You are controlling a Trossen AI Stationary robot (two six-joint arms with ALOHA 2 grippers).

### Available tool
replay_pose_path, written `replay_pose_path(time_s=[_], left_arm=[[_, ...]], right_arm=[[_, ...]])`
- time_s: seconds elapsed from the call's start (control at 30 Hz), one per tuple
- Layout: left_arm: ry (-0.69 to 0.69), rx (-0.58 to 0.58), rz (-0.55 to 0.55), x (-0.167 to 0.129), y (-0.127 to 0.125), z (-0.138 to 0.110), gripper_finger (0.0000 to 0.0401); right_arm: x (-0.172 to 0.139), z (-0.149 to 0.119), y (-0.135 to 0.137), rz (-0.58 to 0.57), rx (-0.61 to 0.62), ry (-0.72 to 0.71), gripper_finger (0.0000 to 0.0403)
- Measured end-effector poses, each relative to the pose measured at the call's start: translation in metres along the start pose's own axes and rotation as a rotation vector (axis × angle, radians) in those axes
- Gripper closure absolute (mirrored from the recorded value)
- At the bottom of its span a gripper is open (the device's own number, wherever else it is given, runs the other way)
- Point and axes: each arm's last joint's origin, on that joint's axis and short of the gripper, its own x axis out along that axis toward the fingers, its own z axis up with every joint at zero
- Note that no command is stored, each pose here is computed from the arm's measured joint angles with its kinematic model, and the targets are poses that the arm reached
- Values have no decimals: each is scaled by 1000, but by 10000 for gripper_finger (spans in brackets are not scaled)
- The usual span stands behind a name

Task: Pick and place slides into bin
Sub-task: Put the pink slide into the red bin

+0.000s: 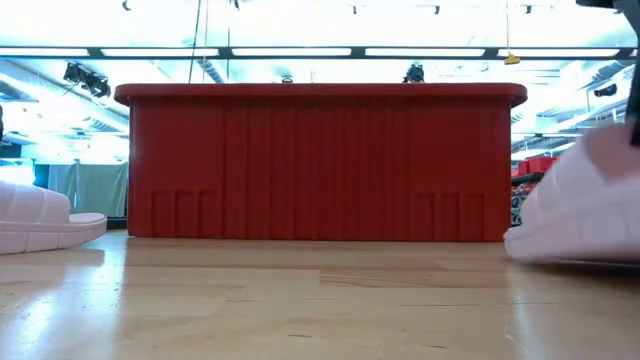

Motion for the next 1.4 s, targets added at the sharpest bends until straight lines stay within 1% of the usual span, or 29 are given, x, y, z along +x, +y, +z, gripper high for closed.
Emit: replay_pose_path(time_s=[0.1,0.17,0.23,0.33,0.47,0.53,0.6,0.67,0.77,0.83,0.9,1.0,1.17,1.27,1.4], left_arm=[[0,0,0,0,0,0,323],[0,-11,-1,0,0,0,322],[0,-44,-1,0,0,0,320],[-1,-100,-2,0,0,0,319],[-10,-115,-19,0,-1,1,327],[-11,-107,-47,-3,-3,4,333],[-23,-82,-69,-7,-4,7,340],[-41,-44,-70,-16,-7,11,348],[-92,16,-80,-33,-11,19,361],[-123,40,-77,-44,-11,24,372],[-157,46,-70,-55,-10,30,382],[-201,50,-61,-69,-8,37,393],[-268,93,-18,-89,1,50,396],[-324,113,26,-102,12,61,387],[-383,91,100,-118,32,75,381]], right_arm=[[-18,3,-15,63,39,-15,393],[-35,6,-30,123,91,-36,393],[-55,8,-49,200,182,-64,393],[-87,9,-85,340,338,-126,396],[-127,11,-135,519,538,-315,396],[-143,12,-160,576,607,-442,396],[-155,11,-186,577,667,-562,396],[-160,11,-211,524,734,-672,396],[-161,15,-245,381,828,-816,396],[-156,23,-263,278,879,-857,396],[-146,34,-278,208,938,-845,396],[-126,54,-294,122,977,-781,396],[-83,87,-310,52,1025,-608,396],[-49,102,-319,-5,1046,-445,396],[1,115,-330,-23,1035,-139,396]])
